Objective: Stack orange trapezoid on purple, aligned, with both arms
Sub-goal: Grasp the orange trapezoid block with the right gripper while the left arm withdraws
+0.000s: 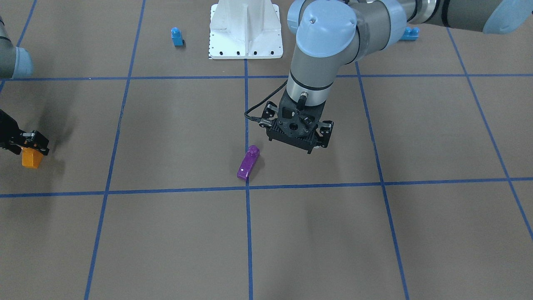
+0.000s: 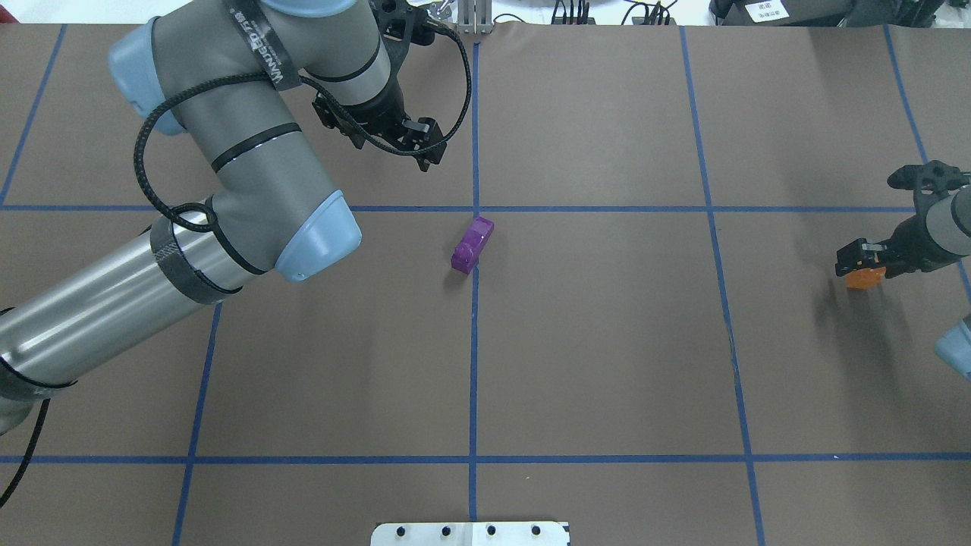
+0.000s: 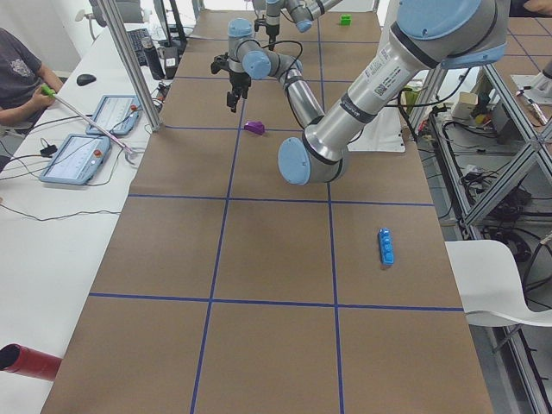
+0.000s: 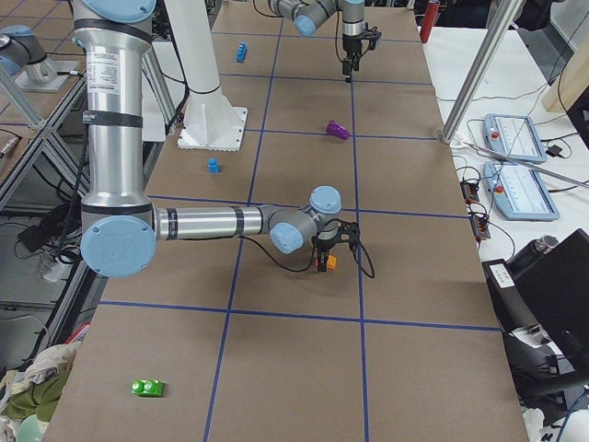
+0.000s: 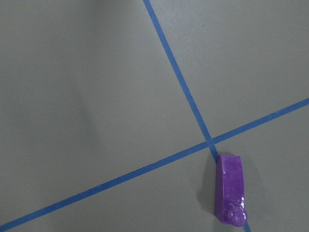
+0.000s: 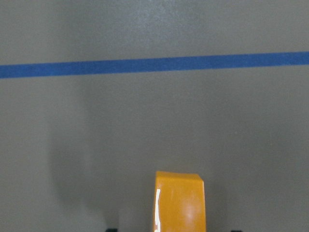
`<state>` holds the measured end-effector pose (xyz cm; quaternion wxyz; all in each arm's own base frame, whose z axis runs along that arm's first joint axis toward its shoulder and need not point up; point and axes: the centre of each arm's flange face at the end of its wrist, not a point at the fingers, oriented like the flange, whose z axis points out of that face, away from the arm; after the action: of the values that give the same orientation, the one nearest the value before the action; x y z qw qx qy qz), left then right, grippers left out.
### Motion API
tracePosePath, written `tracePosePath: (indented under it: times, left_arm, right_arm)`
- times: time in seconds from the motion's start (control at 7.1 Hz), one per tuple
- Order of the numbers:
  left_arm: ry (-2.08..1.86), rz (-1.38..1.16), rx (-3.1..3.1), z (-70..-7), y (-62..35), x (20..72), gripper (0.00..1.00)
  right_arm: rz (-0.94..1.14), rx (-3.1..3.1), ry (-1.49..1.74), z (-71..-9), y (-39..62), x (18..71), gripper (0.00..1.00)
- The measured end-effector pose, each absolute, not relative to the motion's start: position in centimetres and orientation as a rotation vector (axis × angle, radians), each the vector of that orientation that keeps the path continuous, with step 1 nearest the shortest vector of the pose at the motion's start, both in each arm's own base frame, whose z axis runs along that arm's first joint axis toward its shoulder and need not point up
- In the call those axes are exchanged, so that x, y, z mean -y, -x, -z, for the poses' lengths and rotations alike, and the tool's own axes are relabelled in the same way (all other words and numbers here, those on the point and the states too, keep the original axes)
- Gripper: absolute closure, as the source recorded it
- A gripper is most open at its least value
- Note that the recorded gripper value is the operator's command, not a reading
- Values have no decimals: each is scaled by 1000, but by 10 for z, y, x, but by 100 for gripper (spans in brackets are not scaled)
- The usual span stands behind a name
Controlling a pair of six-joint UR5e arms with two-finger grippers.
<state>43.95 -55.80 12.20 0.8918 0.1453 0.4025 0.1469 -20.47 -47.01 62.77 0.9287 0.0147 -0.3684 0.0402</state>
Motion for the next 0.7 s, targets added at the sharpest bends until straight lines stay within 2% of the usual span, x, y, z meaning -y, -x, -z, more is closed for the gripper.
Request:
tracePosePath:
  times: [0.14, 0.28, 0.42, 0.7]
  left_arm:
    - [-302, -305, -835, -122, -439, 558, 0]
    - [-302, -305, -835, -122, -439, 558, 0]
    - [-302, -305, -836, -122, -439, 558, 0]
    - [-306, -303, -839, -120, -437, 557, 0]
  right_arm:
    - [-82, 753, -27, -630, 205, 470, 59]
    - [-81, 753, -25, -631, 204, 469, 94]
    - [-79, 754, -23, -631, 205, 469, 100]
    - [-81, 766, -13, -628, 203, 470, 100]
